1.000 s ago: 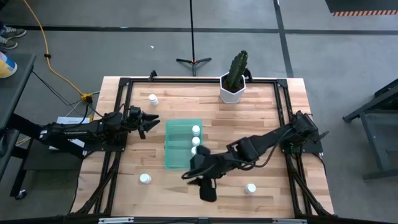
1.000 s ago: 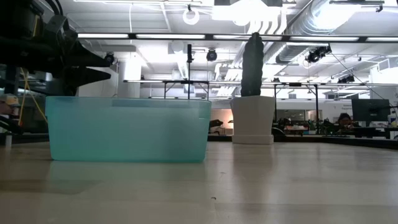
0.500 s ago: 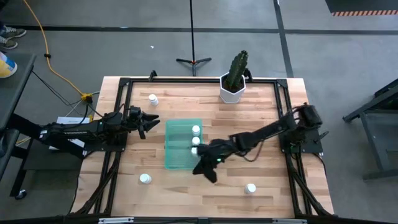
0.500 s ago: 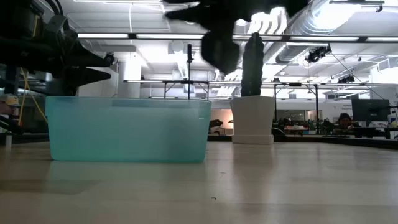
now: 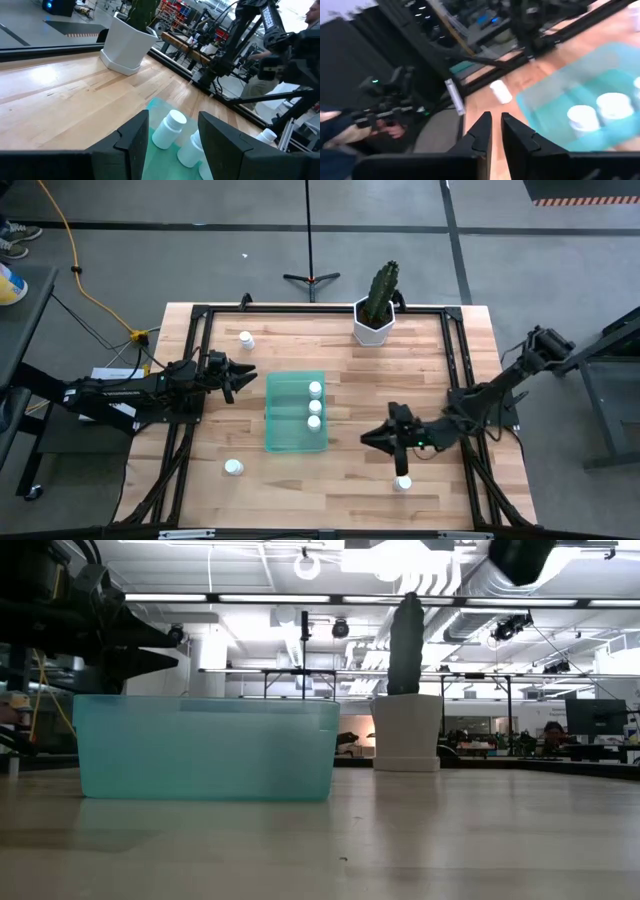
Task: Pick and place pill bottles into a basket
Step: Put the pill bottle into the blue bin
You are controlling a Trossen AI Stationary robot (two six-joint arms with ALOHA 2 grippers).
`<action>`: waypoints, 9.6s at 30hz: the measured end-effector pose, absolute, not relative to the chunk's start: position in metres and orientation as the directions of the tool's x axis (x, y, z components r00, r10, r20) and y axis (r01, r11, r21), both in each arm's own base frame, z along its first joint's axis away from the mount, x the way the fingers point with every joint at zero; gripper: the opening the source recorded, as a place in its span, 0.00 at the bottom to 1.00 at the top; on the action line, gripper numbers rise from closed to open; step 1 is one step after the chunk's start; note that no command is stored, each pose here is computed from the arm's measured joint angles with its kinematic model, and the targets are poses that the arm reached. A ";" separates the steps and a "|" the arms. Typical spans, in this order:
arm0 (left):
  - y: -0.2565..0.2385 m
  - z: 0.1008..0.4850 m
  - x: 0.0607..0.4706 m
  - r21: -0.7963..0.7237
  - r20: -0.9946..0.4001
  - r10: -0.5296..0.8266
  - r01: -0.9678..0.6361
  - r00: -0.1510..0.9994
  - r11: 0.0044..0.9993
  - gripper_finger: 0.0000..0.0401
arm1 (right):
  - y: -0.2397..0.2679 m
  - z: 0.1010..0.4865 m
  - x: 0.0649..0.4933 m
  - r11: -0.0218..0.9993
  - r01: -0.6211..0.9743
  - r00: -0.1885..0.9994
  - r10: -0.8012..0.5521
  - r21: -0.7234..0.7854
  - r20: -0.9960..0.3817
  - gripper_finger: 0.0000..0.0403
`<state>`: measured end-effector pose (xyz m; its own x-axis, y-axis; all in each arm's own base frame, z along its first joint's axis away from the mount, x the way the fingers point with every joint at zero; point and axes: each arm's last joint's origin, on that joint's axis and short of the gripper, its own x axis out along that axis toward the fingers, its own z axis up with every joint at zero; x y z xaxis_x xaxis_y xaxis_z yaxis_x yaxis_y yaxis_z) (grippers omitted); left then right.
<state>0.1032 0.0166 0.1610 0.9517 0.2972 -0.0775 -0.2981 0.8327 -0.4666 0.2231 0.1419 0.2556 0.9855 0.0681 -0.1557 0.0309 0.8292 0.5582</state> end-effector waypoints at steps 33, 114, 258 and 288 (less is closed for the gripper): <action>0.017 0.161 0.103 -0.488 -0.074 0.321 -0.315 0.944 0.814 0.51 | 0.197 0.227 0.185 0.964 -0.073 0.406 0.263 0.256 -0.875 0.71; 0.012 0.223 0.116 -0.381 0.056 0.109 -0.079 0.992 0.921 0.85 | 0.022 0.266 0.332 0.884 0.223 0.950 -0.104 0.410 -0.294 0.41; 0.040 0.314 0.265 -0.249 0.247 -0.028 0.091 0.969 0.964 0.50 | -0.021 0.328 0.307 0.937 0.074 0.995 -0.094 0.342 0.042 0.81; 0.036 0.302 0.284 -0.291 0.286 0.014 0.073 0.958 0.954 0.50 | -0.038 0.336 0.305 0.922 0.032 0.989 -0.084 0.385 0.119 0.81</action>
<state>0.2839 0.0357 0.3019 0.9580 0.0141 0.2864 0.0730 0.9539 -0.2912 0.3046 -0.0377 0.3357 0.9893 -0.0845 0.1192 0.0323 0.9223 0.3852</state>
